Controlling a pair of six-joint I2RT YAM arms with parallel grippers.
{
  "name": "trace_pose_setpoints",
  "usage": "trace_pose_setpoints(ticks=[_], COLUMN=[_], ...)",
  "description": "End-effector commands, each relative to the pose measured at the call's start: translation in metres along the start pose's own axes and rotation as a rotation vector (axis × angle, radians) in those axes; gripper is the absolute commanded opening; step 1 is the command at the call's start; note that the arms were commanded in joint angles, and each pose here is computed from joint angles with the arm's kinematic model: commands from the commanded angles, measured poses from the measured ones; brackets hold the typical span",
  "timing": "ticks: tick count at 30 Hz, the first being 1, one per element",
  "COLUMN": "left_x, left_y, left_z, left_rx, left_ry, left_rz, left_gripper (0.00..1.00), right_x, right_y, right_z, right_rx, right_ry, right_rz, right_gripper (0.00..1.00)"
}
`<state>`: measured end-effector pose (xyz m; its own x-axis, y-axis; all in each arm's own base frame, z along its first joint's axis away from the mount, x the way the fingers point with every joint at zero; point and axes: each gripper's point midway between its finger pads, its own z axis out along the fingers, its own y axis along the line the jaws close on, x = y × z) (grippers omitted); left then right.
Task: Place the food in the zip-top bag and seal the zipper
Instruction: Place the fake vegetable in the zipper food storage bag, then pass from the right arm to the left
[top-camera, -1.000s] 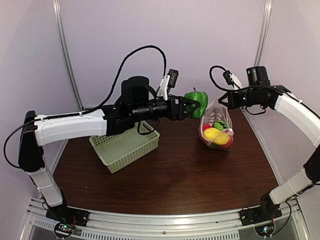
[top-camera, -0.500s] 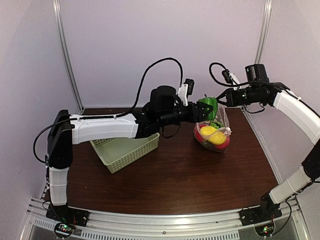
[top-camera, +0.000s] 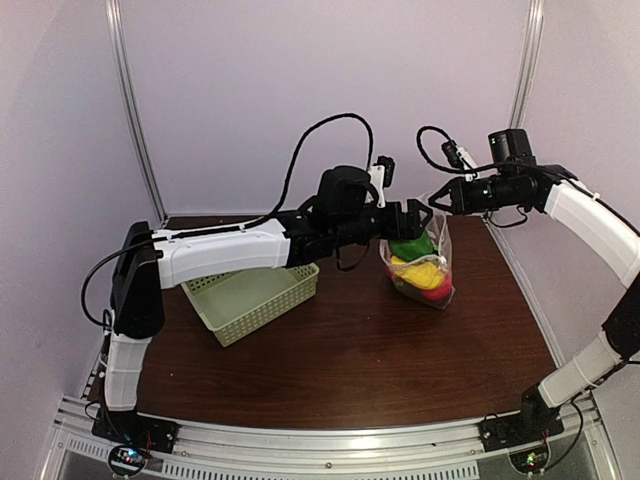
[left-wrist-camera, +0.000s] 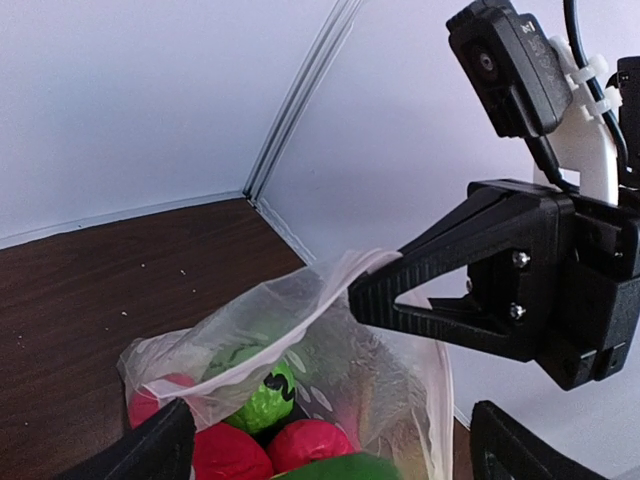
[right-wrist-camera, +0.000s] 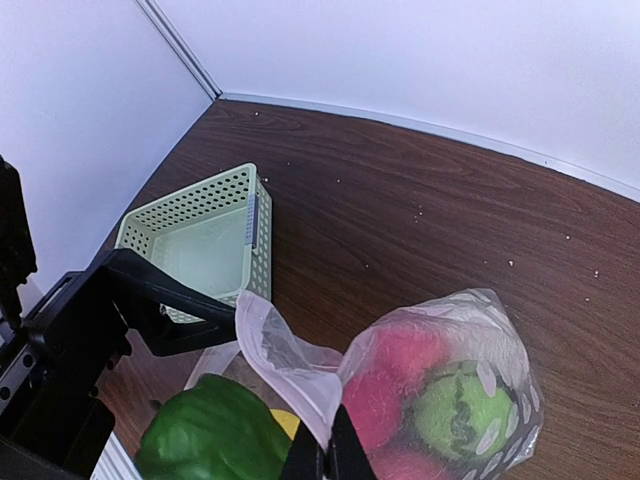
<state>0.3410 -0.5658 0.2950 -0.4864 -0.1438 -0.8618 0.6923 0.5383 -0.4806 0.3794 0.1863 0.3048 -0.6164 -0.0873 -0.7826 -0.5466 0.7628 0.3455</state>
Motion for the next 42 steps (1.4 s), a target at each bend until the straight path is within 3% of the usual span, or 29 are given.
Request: trace_pose_setpoints(ticks=[1,11,14,16,18,23,25,28,31,37,38,40,42], left_x=[-0.013,-0.061,-0.054,-0.038,-0.012,0.042,0.057,0.070,0.074,0.078,0.079,0.078,0.056], left_y=[-0.002,-0.023,0.000,0.025,0.039,0.033,0.029,0.026,0.029,0.035,0.036,0.032,0.010], left_z=[-0.005,-0.047,-0.071,-0.078,-0.080,-0.060,-0.053,-0.046,-0.042,-0.039,-0.037,-0.034,-0.035], left_rx=[-0.029,-0.013,-0.125,-0.215,-0.225,-0.108,-0.072,-0.048,-0.053,-0.076,-0.078,-0.055,0.024], left_ry=[-0.018,-0.110,-0.083,0.000,0.099,0.249,0.290,0.318,0.321,0.322,0.325,0.334,0.311], left_rz=[0.018,0.119,0.109,0.033,-0.050,-0.147,-0.177,-0.193,-0.194,-0.194,-0.193,-0.198,-0.204], left_gripper=[0.98,0.98,0.98,0.97,0.86,0.50,0.48,0.56,0.55,0.40,0.33,0.01,0.00], right_x=[-0.023,-0.023,-0.022,-0.021,-0.020,-0.017,-0.016,-0.016,-0.014,-0.009,-0.009,-0.010,-0.013], right_y=[0.011,0.013,0.014,0.014,0.015,0.013,0.012,0.012,0.012,0.011,0.011,0.012,0.012], right_z=[-0.007,-0.011,-0.015,-0.014,-0.013,-0.009,-0.008,-0.009,-0.010,-0.010,-0.010,-0.011,-0.013], right_rx=[-0.035,-0.040,-0.040,-0.042,-0.051,-0.054,-0.050,-0.048,-0.047,-0.043,-0.043,-0.040,-0.033], right_ry=[-0.064,-0.071,-0.075,-0.076,-0.077,-0.074,-0.073,-0.072,-0.071,-0.066,-0.067,-0.070,-0.070], right_rz=[-0.024,-0.029,-0.036,-0.032,-0.028,-0.024,-0.024,-0.025,-0.024,-0.021,-0.022,-0.023,-0.035], right_gripper=[0.00,0.00,0.00,0.00,0.00,0.00,0.00,0.00,0.00,0.00,0.00,0.00,0.00])
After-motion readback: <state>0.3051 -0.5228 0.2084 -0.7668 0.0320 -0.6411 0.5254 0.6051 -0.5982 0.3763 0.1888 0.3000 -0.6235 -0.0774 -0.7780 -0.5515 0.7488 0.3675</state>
